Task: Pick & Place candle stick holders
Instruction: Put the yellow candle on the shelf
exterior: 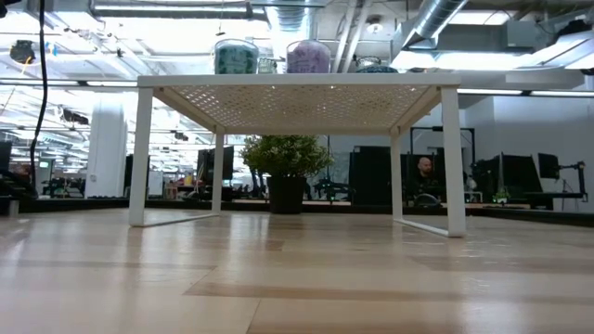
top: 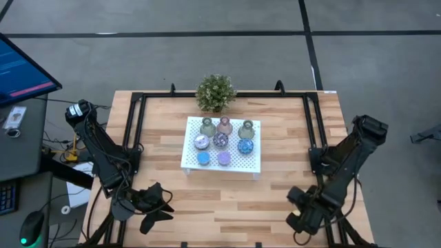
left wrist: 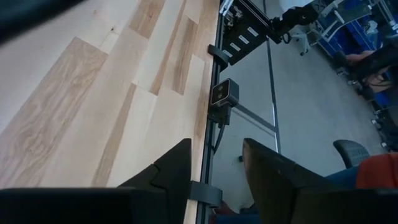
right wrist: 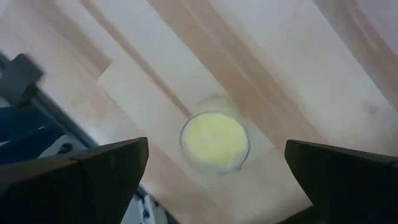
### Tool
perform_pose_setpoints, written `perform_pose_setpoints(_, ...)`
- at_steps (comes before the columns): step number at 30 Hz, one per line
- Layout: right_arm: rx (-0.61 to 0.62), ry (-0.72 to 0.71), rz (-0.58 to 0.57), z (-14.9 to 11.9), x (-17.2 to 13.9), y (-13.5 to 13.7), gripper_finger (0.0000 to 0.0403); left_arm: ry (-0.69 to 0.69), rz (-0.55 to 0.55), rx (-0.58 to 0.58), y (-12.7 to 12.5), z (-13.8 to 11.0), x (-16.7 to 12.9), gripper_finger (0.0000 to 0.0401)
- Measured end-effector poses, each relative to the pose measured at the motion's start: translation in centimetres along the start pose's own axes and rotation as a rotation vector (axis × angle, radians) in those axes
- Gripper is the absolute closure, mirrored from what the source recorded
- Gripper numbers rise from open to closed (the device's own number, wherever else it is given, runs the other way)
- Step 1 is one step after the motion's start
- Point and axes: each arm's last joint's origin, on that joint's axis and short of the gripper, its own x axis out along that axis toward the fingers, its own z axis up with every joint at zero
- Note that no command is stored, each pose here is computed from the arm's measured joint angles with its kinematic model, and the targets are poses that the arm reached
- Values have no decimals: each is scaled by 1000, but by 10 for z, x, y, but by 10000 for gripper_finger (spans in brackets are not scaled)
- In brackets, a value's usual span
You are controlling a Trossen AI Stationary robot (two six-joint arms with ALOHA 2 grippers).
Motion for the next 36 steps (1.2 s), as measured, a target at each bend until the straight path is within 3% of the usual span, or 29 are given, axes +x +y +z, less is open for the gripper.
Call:
perform_pose_setpoints(12, 25, 33, 61, -3, 25, -7, 36, -2, -4, -11, 0, 0, 0, 255)
perform_pose_setpoints(23, -4, 54, -21, -11, 64, -2, 40, -2, -4, -11, 0, 0, 0, 255)
perform_pose_setpoints(27, 0, 58, -39, -12, 70, -1, 67, -2, -4, -11, 0, 0, 0, 256)
perform_pose_setpoints(36, -16, 96, -46, -13, 70, -2, 170, -2, -4, -6, 0, 0, 0, 256)
